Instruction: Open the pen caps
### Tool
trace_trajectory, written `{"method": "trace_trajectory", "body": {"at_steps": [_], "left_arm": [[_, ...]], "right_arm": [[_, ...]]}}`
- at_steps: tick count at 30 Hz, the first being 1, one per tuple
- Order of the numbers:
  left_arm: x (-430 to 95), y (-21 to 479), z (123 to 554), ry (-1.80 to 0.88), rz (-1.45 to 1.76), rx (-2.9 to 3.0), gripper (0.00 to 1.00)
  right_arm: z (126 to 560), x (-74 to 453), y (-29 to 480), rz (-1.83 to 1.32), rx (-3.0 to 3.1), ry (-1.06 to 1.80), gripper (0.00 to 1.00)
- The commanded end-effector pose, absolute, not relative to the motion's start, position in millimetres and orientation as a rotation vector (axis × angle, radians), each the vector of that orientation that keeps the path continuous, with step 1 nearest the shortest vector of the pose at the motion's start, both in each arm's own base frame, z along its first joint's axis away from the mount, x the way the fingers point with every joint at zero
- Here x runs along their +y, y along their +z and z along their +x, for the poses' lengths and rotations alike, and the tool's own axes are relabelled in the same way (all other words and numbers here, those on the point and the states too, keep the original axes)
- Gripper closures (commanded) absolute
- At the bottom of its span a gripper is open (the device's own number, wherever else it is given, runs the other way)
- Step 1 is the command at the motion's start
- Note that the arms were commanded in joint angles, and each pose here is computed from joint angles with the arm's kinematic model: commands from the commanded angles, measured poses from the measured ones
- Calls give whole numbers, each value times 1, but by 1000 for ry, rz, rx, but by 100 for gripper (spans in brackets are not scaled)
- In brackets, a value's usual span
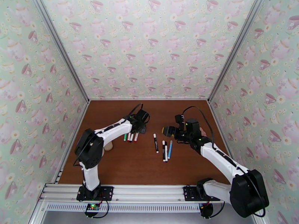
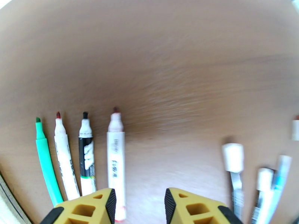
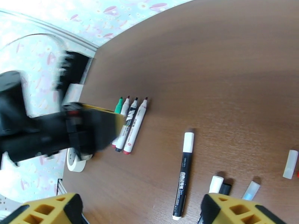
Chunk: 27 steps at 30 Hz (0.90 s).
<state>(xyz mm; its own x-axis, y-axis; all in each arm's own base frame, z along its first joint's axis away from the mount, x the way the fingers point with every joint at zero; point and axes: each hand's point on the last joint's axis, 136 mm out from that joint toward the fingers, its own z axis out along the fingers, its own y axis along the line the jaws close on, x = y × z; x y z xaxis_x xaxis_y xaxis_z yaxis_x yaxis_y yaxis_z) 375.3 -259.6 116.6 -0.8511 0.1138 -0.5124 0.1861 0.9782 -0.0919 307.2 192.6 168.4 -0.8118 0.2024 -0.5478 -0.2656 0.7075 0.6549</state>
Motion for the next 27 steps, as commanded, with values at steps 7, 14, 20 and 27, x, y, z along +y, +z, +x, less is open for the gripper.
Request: {"method": "trace_trajectory", "body": {"at_steps": [7,14,20,27], "left_arm": [[-303,154,318,-716,288,2477,46],[-299,178,291,-893,310,2343,0],[-279,183,276,-945,344,2236,0],[-271,186,272,-945,327,2220,0]], "right_arm": [[296,196,130,-102,2531,653,32],[307,215,111,-124,2604,601,43],[332,232,100,-187,2652,556,43],[351,246,83,-196,2704,534,46]]}}
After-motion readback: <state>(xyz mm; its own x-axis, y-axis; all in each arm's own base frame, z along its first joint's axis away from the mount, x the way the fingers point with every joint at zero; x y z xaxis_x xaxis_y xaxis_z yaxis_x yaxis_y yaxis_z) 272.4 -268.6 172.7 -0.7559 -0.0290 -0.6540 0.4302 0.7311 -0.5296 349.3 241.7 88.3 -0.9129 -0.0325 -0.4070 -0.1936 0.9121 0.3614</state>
